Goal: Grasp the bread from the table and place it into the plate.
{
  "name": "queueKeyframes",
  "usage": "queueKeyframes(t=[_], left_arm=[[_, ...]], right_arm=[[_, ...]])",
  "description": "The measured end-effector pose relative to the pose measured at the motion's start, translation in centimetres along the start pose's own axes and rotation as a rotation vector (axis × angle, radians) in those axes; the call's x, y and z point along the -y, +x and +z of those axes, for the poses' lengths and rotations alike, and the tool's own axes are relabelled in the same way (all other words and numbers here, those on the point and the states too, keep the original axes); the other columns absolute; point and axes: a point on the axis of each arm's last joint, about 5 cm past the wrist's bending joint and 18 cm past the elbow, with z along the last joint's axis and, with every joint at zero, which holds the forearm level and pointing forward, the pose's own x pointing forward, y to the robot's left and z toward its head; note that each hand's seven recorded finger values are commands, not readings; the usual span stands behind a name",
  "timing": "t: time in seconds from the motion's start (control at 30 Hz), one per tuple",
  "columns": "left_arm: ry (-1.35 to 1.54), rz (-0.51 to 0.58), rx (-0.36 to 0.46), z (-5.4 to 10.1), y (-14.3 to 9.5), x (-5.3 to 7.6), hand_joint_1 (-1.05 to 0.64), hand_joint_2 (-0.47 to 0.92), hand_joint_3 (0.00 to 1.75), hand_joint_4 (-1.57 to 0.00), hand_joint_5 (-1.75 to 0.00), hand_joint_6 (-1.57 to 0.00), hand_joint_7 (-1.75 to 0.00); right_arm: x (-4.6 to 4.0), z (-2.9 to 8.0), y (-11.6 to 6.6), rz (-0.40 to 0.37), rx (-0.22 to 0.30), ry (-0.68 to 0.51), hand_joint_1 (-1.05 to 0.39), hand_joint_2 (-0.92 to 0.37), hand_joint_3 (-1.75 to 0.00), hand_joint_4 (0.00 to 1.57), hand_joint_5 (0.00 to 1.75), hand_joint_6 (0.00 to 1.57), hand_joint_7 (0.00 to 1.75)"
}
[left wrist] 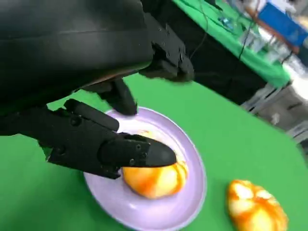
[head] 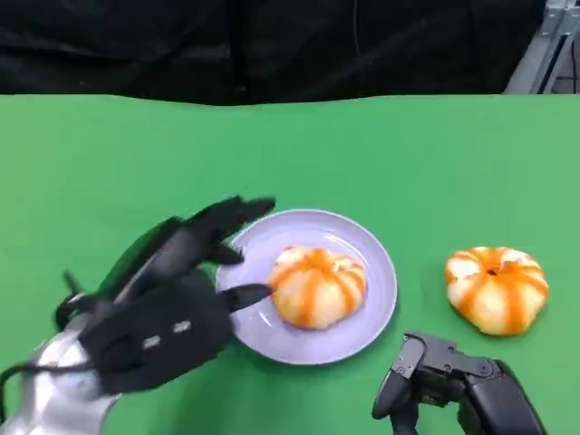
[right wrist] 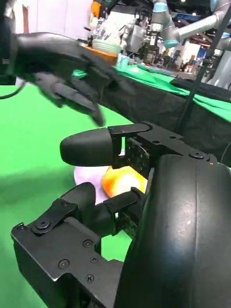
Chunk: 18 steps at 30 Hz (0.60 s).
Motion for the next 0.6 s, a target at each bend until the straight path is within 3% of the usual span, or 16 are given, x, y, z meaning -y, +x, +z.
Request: queueKeyframes(t=[0.07,0.13,0.2,0.23,0.43,0.6], left_arm=[[-0.059,0.036,0.012,-0.4,-1.2,-0.2,-0.19,0.92,0.27,-0.75,-1.07,-0.86,-0.39],[-0.112,0.079,0.041,-0.7,-2.6,-0.1,-0.09,0.63,0.83,-0.79,-1.15,-0.92,-0.56],[-0.169,0.129,0.063,-0.8,-3.6,0.3,-0.06,0.49,1.07,-0.8,-1.17,-0.92,-0.65],[-0.191,0.148,0.071,-0.9,-4.0,0.4,-0.01,0.44,1.22,-0.81,-1.29,-0.9,-0.86],[-0.359,0.289,0.055,-0.7,-6.6,1.4,0.03,0.45,1.4,-0.81,-1.7,-0.76,-1.48],[-0.392,0.351,0.023,-1.3,-8.8,2.0,0.01,0.45,1.4,-0.81,-1.75,-0.74,-1.56]], right_arm=[[-0.03,0.0,0.0,0.003,0.002,0.001,0.04,-0.32,-1.45,0.88,1.66,0.77,1.43],[-0.06,0.0,0.0,0.004,0.002,0.002,0.03,-0.32,-1.45,0.88,1.66,0.77,1.43],[-0.11,0.0,0.0,0.005,0.002,0.004,0.03,-0.31,-1.45,0.88,1.67,0.77,1.43],[-0.16,0.0,0.0,0.007,0.002,0.006,0.03,-0.31,-1.46,0.88,1.67,0.77,1.44],[-0.27,0.1,0.0,0.013,0.003,0.008,0.03,-0.31,-1.46,0.88,1.67,0.77,1.44],[-0.21,0.1,0.0,0.014,0.004,0.007,0.02,-0.3,-1.46,0.87,1.67,0.77,1.44]])
